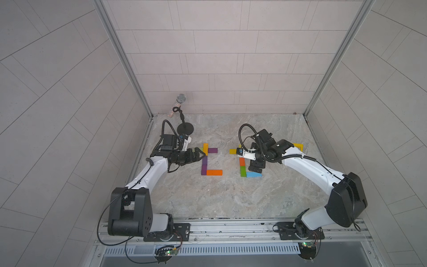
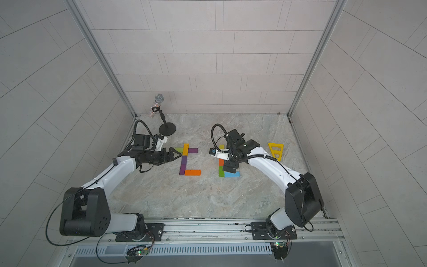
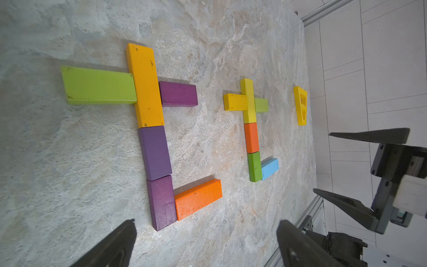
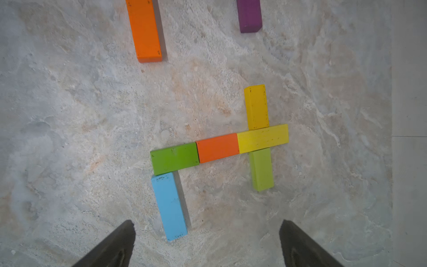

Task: Assemble the letter t with building blocks
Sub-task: Assemble the building block at the center of the board, then adjust the building block at the center of the board.

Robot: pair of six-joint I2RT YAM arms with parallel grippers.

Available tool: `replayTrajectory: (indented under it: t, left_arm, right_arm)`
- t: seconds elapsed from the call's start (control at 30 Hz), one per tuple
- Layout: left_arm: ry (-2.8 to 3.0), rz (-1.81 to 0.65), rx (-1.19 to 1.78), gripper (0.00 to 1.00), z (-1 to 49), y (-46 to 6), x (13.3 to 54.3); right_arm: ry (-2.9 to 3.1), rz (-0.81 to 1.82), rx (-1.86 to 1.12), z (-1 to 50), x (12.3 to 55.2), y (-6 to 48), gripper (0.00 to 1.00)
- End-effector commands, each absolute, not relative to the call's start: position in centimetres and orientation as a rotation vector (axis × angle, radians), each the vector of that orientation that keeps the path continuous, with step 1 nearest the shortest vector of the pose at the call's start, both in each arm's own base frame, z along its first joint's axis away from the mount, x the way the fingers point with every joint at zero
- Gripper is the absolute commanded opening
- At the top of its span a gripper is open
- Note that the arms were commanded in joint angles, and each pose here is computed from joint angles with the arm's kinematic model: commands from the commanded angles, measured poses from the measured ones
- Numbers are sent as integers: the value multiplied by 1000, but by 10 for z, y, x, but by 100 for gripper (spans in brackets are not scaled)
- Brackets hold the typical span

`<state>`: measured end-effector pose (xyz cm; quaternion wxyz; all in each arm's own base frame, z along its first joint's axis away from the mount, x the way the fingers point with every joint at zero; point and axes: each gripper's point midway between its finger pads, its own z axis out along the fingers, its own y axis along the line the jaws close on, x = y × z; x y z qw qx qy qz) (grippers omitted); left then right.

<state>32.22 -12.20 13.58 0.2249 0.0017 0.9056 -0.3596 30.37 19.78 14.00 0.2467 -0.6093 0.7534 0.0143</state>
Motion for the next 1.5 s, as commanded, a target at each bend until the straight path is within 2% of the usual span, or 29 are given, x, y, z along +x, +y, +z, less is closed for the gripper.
replayTrajectory:
  t: [0.0,0.2,0.53,0.7,0.83,1.0,1.03,1.13,1.23,1.47]
  left_arm:
    - [2498,-954,45,100,142,-118,321]
    - [2504,-960,41,100,138,-118,318]
    - [2514,-955,39,100,134,-118,317]
    - [2515,-956,33,100,131,-117,316]
    - [2514,-956,34,100,131,-117,317]
    - [2514,-962,33,100,129,-118,317]
    - [2515,-961,31,100,129,-118,317]
    - [2514,-955,32,100,130,-117,316]
    - [2516,-951,31,100,129,-116,317]
    - [2519,-955,32,100,129,-117,318]
  right_arm:
    - [2181,132,-1627,108,284,196,100]
    - [2174,179,-1689,80,273,195,100]
    - [2208,124,-1809,55,286,191,99]
    - [2161,107,-1812,64,292,189,100]
    - [2145,188,-1678,87,303,190,100]
    - [2167,199,-1735,77,299,182,99]
    - [2162,196,-1742,77,299,181,89]
    - [2161,249,-1753,76,295,179,73]
    - [2155,261,-1765,71,293,180,72]
    - [2109,273,-1875,55,278,184,63]
